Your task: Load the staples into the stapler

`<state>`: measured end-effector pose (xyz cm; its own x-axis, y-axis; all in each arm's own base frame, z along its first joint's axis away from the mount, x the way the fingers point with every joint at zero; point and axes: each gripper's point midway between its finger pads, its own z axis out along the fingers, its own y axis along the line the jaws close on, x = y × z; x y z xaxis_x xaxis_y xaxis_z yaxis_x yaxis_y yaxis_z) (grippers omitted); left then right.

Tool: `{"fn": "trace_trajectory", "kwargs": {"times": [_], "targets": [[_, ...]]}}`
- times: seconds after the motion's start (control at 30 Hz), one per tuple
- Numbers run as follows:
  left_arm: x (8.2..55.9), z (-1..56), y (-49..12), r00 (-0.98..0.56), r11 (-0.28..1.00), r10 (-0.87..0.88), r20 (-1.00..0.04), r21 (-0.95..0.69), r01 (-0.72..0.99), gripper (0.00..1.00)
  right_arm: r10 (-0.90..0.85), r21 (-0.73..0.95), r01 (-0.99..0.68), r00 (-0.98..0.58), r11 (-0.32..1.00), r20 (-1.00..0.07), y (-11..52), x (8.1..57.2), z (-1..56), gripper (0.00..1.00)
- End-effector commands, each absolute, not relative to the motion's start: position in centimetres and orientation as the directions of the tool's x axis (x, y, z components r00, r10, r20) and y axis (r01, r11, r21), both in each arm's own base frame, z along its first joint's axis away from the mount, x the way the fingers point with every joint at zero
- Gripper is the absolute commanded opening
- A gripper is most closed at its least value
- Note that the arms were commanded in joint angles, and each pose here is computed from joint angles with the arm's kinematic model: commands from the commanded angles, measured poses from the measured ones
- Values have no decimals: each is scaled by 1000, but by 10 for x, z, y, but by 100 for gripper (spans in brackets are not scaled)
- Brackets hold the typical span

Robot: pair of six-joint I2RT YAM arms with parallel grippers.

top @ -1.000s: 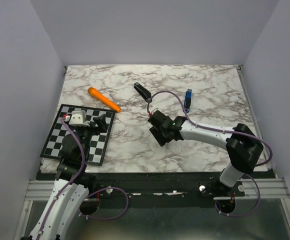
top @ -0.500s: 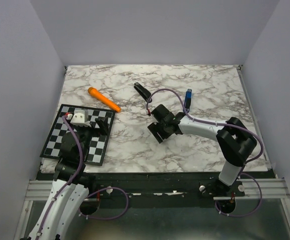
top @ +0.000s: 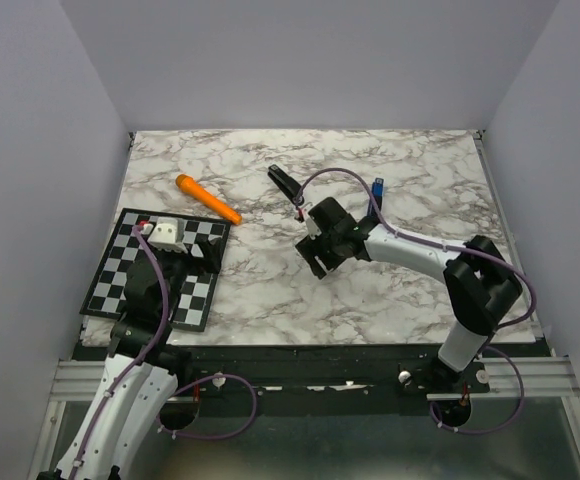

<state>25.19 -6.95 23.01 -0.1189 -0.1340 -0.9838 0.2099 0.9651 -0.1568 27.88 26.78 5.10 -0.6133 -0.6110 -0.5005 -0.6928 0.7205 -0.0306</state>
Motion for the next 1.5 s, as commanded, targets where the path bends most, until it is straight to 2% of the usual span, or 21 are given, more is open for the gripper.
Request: {"fn": "trace_trajectory", "kwargs": {"times": [0.0,0.4,0.63,0.9,0.97,1.0,1.17,1.3,1.33,1.4,1.43,1.47], "targets": [[252,245,-78,-105,955,-119,-987,-142,260,99,-590,-12,-675,-636,737,-497,267,296,51,82],[251,245,-93,-129,930,-95,-987,-135,343,99,-654,91,-746,-629,659,-421,281,279,12,81],[251,243,-109,-148,895,-90,-985,-145,422,99,-726,176,-837,-540,518,-426,295,242,14,80],[259,232,-127,-238,857,-103,-966,-207,471,99,-789,160,-907,-419,390,-449,314,211,32,80],[261,228,-132,-280,846,-137,-950,-259,466,99,-766,153,-894,-442,422,-467,313,213,41,80],[261,226,-134,-296,840,-150,-943,-280,465,99,-739,134,-892,-434,431,-516,316,217,57,80],[263,213,-152,-397,797,-226,-889,-404,449,99,-603,108,-809,-512,578,-612,305,229,97,83],[262,196,-169,-499,767,-282,-819,-505,396,99,-396,211,-673,-627,709,-671,286,237,120,85],[261,195,-173,-528,750,-319,-787,-550,368,99,-353,250,-629,-672,737,-651,279,231,114,85],[259,181,-182,-578,741,-337,-743,-588,324,99,-284,276,-592,-679,757,-677,272,231,125,85],[258,180,-187,-597,725,-365,-714,-620,298,99,-257,295,-560,-704,774,-662,267,227,118,97],[256,171,-192,-622,720,-372,-689,-637,274,99,-239,305,-549,-708,778,-664,264,225,117,100]]}}
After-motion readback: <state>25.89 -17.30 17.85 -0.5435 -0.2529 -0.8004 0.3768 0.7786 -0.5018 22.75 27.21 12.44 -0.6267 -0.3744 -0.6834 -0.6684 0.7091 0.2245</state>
